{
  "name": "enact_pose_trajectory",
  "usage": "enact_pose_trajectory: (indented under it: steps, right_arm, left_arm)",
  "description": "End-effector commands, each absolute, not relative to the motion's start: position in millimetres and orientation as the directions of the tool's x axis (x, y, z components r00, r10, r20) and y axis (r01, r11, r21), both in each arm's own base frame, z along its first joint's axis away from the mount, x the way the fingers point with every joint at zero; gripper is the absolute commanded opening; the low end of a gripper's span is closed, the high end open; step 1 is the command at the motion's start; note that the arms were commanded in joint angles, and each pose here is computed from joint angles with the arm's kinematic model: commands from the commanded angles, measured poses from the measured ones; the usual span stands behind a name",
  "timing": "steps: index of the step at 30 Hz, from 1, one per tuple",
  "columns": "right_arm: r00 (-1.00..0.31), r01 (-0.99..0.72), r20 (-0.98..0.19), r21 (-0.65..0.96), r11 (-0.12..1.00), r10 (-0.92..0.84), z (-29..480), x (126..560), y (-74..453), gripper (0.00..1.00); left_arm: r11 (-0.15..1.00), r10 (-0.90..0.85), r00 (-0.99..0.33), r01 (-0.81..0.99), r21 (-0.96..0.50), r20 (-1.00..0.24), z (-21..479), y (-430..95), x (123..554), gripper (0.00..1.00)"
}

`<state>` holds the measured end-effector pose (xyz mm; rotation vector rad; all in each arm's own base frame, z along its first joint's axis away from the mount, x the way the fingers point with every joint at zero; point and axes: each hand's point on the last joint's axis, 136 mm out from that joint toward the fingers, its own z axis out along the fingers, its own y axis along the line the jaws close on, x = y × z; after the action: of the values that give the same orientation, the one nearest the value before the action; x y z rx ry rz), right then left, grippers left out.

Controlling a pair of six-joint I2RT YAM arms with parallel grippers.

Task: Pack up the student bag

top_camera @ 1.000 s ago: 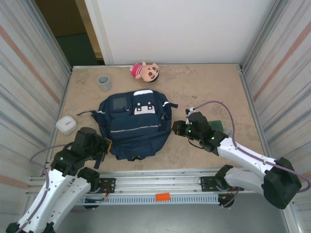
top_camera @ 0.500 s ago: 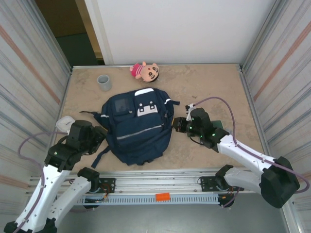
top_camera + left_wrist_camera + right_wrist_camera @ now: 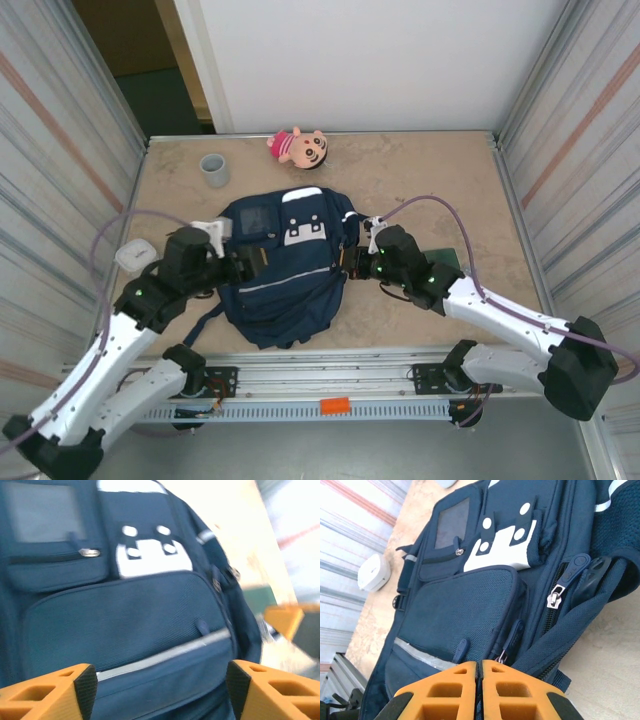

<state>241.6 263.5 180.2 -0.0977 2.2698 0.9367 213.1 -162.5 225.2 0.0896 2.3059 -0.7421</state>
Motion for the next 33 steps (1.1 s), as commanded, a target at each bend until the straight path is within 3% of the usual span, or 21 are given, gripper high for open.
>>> enact_pose_trajectory:
  steps: [1, 8, 16, 18, 22, 25, 27, 33]
  right_arm:
    - [-0.706, -0.381, -0.671, 0.629, 0.677, 0.226, 229, 251, 278, 0.0]
    - [-0.707, -0.395, -0.672, 0.633, 0.666, 0.22, 232, 250, 283, 0.0]
    - [-0.712, -0.401, -0.669, 0.637, 0.658, 0.215, 233, 248, 285, 0.0]
    - [-0.713, -0.4, -0.667, 0.639, 0.657, 0.215, 232, 248, 286, 0.0]
    - [-0.709, -0.391, -0.668, 0.638, 0.664, 0.224, 231, 252, 283, 0.0]
    - [-0.716, -0.339, -0.647, 0.651, 0.679, 0.264, 221, 263, 269, 0.0]
    - [-0.718, -0.282, -0.617, 0.682, 0.675, 0.323, 212, 276, 255, 0.0]
    - [-0.682, -0.092, -0.567, 0.693, 0.715, 0.461, 177, 318, 206, 0.0]
  left_arm:
    - [0.742, 0.144, -0.571, 0.603, -0.294, -0.808, 241, -211, 210, 0.71]
    - [0.591, 0.381, -0.498, 0.779, -0.209, -0.779, 207, -278, 200, 0.73]
    - [0.508, 0.452, -0.487, 0.829, -0.234, -0.747, 185, -324, 203, 0.72]
    - [0.487, 0.479, -0.475, 0.844, -0.227, -0.739, 178, -330, 199, 0.63]
    - [0.518, 0.498, -0.47, 0.835, -0.185, -0.728, 173, -323, 202, 0.24]
    - [0.531, 0.485, -0.44, 0.835, -0.145, -0.756, 185, -313, 203, 0.05]
    - [0.518, 0.477, -0.406, 0.846, -0.123, -0.779, 195, -306, 199, 0.0]
    - [0.522, 0.422, -0.348, 0.848, -0.089, -0.837, 226, -284, 192, 0.0]
